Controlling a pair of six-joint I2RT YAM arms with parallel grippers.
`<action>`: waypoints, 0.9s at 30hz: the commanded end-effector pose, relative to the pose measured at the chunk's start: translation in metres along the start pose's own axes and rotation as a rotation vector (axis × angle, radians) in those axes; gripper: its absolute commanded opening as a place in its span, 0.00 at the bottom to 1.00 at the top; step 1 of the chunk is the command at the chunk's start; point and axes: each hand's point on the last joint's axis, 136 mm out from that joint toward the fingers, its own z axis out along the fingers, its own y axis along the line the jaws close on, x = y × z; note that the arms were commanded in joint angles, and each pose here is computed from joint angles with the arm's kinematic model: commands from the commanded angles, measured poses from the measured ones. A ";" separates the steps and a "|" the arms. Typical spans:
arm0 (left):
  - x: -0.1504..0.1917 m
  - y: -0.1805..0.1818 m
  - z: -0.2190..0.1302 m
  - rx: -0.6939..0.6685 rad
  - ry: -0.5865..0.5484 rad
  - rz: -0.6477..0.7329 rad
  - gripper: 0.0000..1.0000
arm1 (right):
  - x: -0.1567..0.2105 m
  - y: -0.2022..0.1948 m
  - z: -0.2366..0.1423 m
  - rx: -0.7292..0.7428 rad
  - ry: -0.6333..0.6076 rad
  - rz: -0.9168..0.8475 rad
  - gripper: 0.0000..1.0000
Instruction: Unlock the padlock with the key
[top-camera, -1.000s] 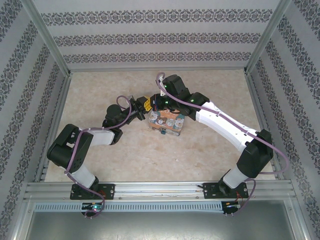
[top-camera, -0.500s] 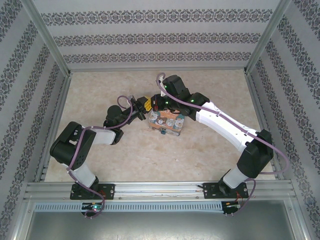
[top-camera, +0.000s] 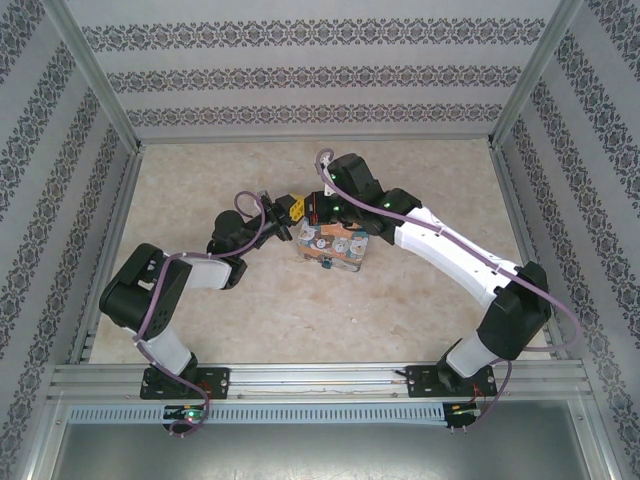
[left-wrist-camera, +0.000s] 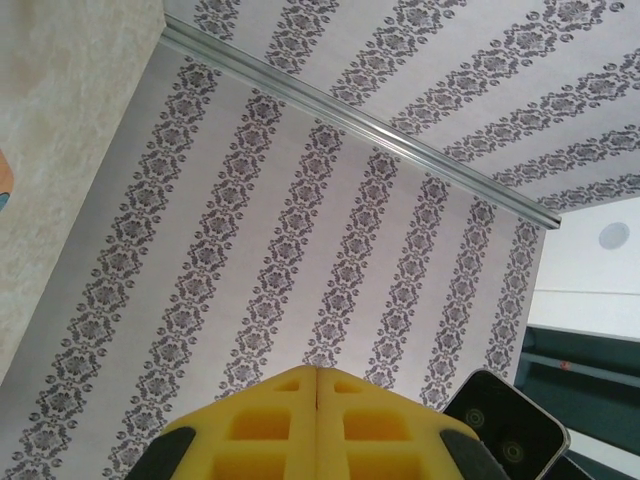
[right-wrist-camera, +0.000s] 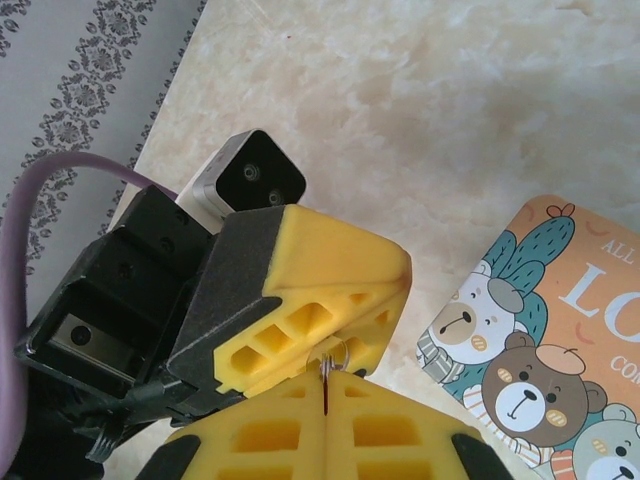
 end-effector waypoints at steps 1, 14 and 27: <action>-0.002 0.002 -0.009 -0.062 -0.044 0.056 0.00 | -0.018 0.012 -0.023 -0.048 -0.092 0.003 0.04; 0.024 -0.065 -0.025 -0.198 -0.005 0.808 0.00 | -0.036 0.026 -0.082 -0.358 -0.278 0.034 0.42; 0.071 -0.102 -0.040 -0.154 0.111 1.178 0.00 | -0.035 0.071 -0.082 -0.690 -0.289 0.021 0.47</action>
